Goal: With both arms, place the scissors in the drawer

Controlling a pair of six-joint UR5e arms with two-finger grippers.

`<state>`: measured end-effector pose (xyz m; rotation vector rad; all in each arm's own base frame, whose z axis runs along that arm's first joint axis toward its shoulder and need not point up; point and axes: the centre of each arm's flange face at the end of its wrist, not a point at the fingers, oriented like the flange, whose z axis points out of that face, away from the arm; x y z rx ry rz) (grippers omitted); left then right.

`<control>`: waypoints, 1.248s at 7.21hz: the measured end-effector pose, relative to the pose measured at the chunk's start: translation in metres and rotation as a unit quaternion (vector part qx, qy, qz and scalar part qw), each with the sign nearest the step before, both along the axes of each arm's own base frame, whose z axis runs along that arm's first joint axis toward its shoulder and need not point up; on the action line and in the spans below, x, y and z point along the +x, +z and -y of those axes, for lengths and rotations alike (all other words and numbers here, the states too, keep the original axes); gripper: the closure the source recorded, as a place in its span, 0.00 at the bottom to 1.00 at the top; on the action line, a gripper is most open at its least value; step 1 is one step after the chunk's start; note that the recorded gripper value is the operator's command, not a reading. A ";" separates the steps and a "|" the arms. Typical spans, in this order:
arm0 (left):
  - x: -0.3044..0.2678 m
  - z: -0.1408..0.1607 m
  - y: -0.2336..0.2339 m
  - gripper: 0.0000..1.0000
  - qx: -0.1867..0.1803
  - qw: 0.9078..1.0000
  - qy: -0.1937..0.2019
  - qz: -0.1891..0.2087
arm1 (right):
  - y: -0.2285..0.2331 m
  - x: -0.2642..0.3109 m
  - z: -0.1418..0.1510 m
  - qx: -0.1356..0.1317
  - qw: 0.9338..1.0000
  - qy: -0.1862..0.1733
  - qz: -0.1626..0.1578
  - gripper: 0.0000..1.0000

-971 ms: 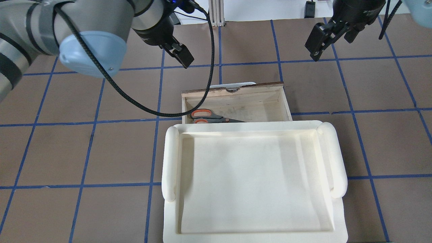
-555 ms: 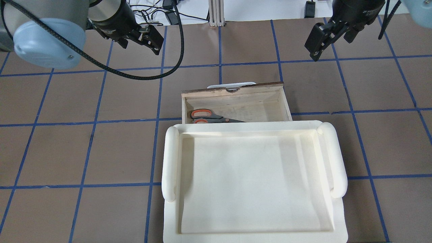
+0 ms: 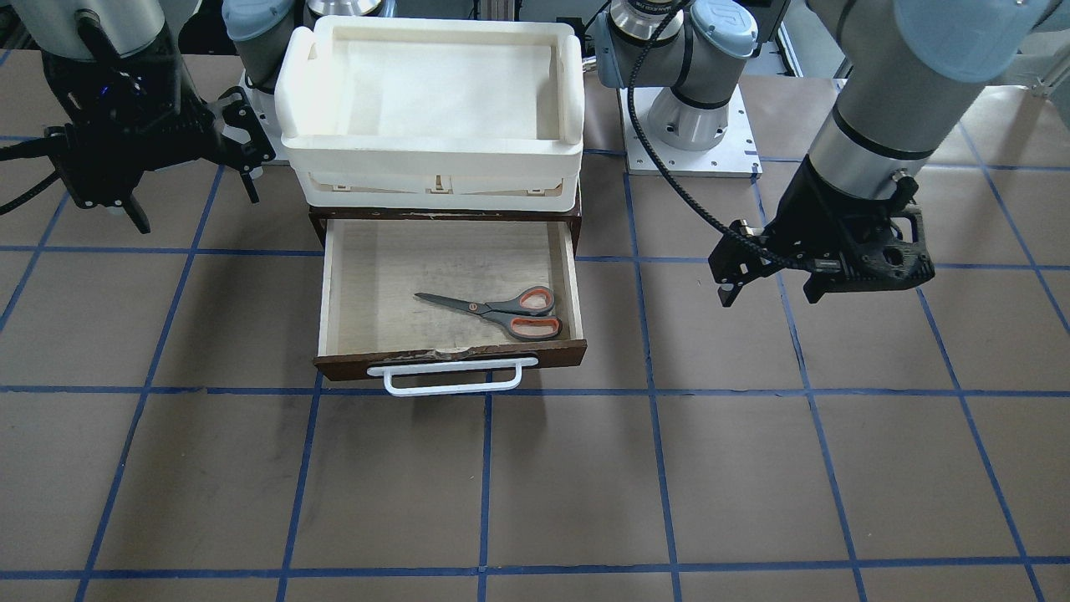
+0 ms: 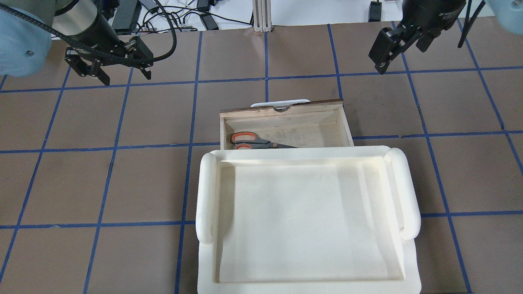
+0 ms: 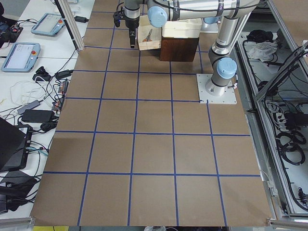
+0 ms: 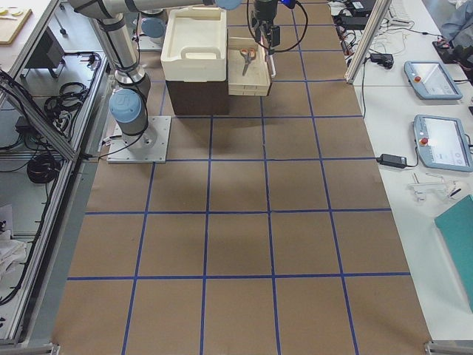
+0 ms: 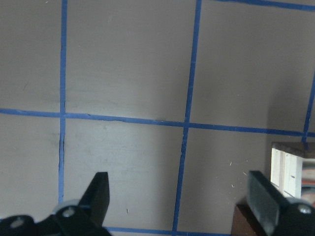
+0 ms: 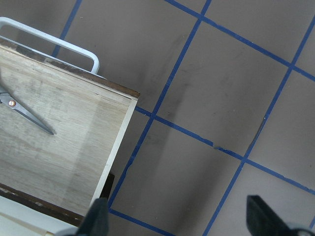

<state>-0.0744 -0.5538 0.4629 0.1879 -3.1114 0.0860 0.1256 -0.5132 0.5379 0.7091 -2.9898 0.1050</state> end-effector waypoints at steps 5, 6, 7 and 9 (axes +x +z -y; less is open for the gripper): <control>-0.037 -0.036 0.022 0.00 0.004 1.000 0.017 -0.001 | 0.000 0.000 -0.001 0.001 1.000 0.000 0.000 0.00; -0.043 -0.043 0.021 0.00 0.004 1.000 0.016 -0.002 | 0.000 0.000 0.000 0.001 1.000 0.000 0.000 0.00; -0.046 -0.051 0.020 0.00 0.005 1.000 0.016 -0.002 | 0.000 0.000 0.000 0.000 1.000 0.000 0.000 0.00; -0.047 -0.062 0.018 0.00 0.007 1.000 0.016 -0.002 | 0.000 0.000 0.000 0.001 1.000 0.000 0.000 0.00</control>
